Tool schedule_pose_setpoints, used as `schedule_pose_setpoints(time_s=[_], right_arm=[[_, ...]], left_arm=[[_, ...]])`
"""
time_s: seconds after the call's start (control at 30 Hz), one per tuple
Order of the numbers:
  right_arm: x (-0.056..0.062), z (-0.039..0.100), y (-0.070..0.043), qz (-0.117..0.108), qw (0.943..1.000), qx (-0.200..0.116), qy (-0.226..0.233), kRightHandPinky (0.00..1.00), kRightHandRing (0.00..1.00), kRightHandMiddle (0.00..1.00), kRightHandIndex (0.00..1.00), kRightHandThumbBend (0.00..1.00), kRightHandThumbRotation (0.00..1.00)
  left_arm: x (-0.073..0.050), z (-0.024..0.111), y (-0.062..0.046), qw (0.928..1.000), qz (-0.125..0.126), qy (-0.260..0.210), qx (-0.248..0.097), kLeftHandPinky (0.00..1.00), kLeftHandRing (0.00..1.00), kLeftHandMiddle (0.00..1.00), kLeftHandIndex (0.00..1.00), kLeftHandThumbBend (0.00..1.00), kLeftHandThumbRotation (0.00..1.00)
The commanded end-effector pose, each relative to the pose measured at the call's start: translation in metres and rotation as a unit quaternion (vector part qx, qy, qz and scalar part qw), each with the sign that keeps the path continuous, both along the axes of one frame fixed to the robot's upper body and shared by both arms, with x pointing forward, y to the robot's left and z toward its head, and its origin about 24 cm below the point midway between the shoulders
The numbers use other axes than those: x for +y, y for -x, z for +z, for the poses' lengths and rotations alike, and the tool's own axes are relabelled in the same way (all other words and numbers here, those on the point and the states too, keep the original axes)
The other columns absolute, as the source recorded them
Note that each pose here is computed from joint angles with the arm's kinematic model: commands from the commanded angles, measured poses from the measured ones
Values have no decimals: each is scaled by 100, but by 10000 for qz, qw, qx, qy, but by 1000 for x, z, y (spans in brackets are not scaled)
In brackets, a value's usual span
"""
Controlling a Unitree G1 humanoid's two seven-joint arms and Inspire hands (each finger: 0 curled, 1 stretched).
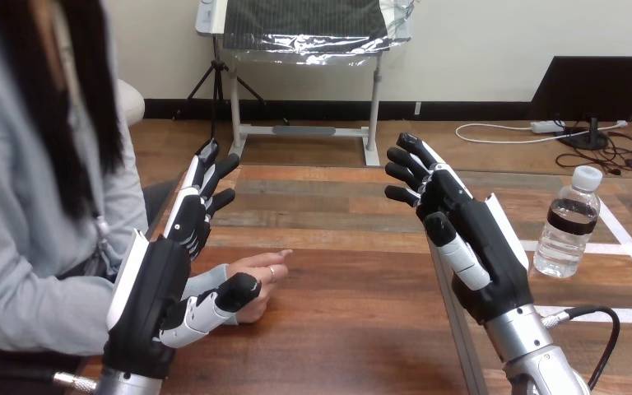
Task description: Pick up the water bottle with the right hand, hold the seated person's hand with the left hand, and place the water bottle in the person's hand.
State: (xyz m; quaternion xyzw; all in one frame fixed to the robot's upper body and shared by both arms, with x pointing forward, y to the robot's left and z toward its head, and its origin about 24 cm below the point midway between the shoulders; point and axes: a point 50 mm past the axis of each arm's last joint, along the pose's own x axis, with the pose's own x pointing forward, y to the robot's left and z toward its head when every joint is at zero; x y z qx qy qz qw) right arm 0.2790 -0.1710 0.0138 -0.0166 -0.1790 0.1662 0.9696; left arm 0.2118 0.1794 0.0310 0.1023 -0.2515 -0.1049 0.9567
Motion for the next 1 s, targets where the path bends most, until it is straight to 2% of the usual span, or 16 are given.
schedule_pose_setpoints(time_s=[0.0,0.97], right_arm=[[0,19,-11,-4,9990,-446,5,85,92,92,93,100,80],[0,21,-13,35,9990,-456,10,86,92,92,93,100,79]], left_arm=[[1,10,-8,9997,9,19,-242,90,99,100,100,100,78],[4,11,-8,9995,97,40,-301,91,99,100,100,100,80]])
